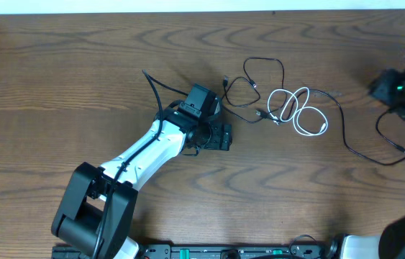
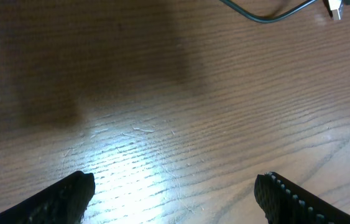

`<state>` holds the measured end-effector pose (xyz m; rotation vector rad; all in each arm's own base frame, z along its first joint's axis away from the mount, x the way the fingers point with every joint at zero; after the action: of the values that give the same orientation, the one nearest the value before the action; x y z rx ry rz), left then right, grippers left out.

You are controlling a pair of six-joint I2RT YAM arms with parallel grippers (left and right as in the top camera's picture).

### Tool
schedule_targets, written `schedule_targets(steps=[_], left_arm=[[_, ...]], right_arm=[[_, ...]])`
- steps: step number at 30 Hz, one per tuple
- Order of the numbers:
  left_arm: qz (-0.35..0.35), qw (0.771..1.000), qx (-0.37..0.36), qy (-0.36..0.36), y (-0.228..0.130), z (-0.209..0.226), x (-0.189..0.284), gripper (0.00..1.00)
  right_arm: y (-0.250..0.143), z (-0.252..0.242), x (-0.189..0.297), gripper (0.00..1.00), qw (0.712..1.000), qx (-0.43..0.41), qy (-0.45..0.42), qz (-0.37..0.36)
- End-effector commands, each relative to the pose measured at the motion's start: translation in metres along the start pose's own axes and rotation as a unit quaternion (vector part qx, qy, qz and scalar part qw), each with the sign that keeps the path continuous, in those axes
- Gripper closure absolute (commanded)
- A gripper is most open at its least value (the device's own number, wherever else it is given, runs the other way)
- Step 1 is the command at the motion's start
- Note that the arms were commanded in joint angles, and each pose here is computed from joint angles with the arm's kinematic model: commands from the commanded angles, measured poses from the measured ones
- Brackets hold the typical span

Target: Untangle cables

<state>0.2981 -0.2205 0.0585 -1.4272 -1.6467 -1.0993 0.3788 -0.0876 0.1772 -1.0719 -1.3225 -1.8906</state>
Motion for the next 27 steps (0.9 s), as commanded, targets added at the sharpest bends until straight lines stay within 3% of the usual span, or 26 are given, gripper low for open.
schedule_targets(steps=[1, 14, 17, 27], left_arm=[[-0.001, 1.0, -0.011, 0.001, 0.0, 0.0, 0.001, 0.13], [0.007, 1.0, -0.008, 0.006, -0.004, 0.002, 0.001, 0.13], [0.007, 1.0, -0.008, 0.006, -0.004, 0.002, 0.001, 0.13], [0.007, 1.0, -0.008, 0.006, -0.004, 0.002, 0.001, 0.13]], right_arm=[[-0.015, 0.029, -0.023, 0.48, 0.997, 0.019, 0.06, 0.045], [-0.055, 0.014, -0.098, 0.51, 0.985, 0.082, -0.016, 0.148], [-0.048, 0.004, -0.114, 0.48, 0.985, 0.095, -0.04, 0.136], [-0.033, 0.014, -0.152, 0.44, 0.964, 0.248, 0.007, 0.098]])
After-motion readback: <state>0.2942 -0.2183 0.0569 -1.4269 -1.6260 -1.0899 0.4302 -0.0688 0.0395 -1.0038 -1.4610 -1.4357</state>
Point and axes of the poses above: each gripper's point midway between its finger pads, its own x axis back along the fingers, its own z axis along the line the jaws close on, y = z × x, the point moved 1 cm from there along x, back along the fingers, and after that the axes turned 10 degrees about x, right-handed, at the moved point
